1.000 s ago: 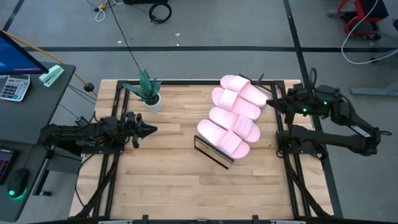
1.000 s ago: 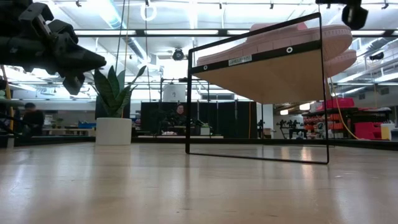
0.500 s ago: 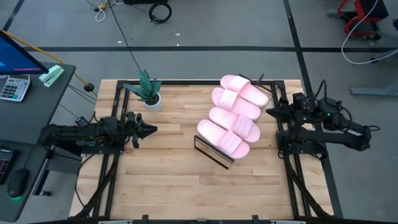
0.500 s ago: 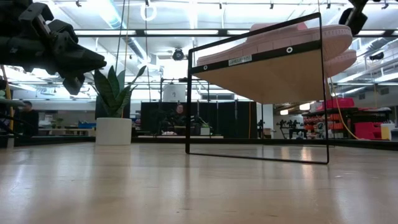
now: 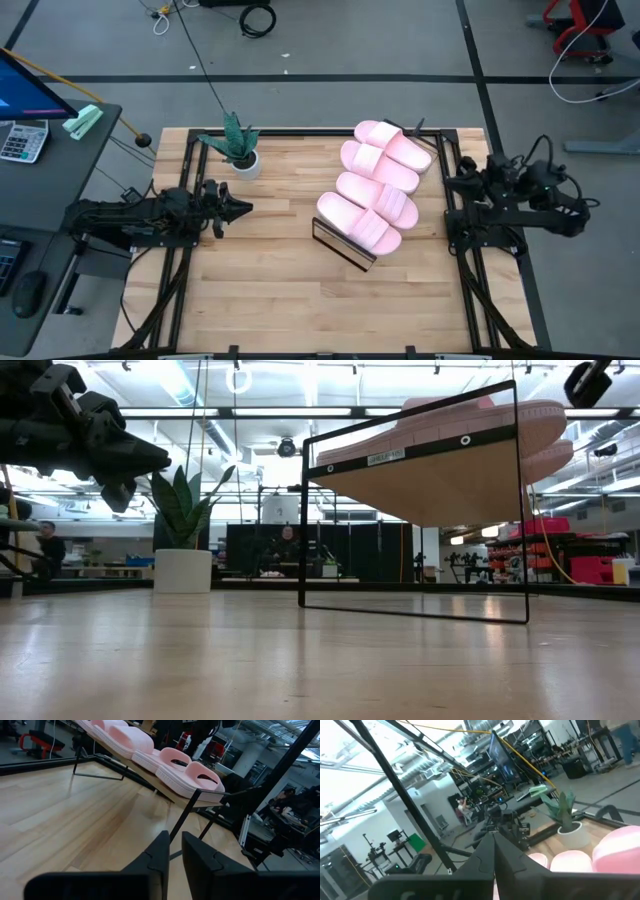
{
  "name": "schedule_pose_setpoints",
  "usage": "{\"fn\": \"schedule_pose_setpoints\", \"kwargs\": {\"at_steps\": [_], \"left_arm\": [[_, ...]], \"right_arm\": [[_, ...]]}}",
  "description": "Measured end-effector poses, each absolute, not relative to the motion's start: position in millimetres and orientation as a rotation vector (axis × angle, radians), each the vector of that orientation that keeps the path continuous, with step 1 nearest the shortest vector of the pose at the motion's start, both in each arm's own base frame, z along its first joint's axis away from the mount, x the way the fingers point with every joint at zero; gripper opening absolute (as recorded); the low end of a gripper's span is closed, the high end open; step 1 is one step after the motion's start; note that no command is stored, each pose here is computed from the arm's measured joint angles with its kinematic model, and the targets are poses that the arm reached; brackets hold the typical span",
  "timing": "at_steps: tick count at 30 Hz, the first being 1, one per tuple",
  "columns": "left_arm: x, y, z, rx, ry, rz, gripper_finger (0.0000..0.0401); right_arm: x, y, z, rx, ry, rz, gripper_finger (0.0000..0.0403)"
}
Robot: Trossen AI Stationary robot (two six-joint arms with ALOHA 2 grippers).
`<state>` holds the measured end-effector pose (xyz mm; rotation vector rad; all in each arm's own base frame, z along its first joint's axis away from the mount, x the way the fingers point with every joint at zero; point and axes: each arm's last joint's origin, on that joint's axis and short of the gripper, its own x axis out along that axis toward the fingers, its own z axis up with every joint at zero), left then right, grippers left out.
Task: Pick and place slides into the shelf
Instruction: Return to Home Position
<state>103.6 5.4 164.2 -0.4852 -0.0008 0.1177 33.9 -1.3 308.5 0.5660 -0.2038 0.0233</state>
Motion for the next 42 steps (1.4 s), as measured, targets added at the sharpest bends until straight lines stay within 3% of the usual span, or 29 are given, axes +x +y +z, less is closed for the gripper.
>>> {"fn": "schedule_pose_setpoints", "kwargs": {"at_steps": [13,42], "left_arm": [[104,5,164,-0.485,-0.001,0.118,0.0053],[104,5,164,-0.485,-0.001,0.118,0.0057]], "right_arm": [[55,-2,275,0.549,-0.251,0.068,0.0000],[52,2,282,0.562,-0.282,0.202,0.0000]]}}
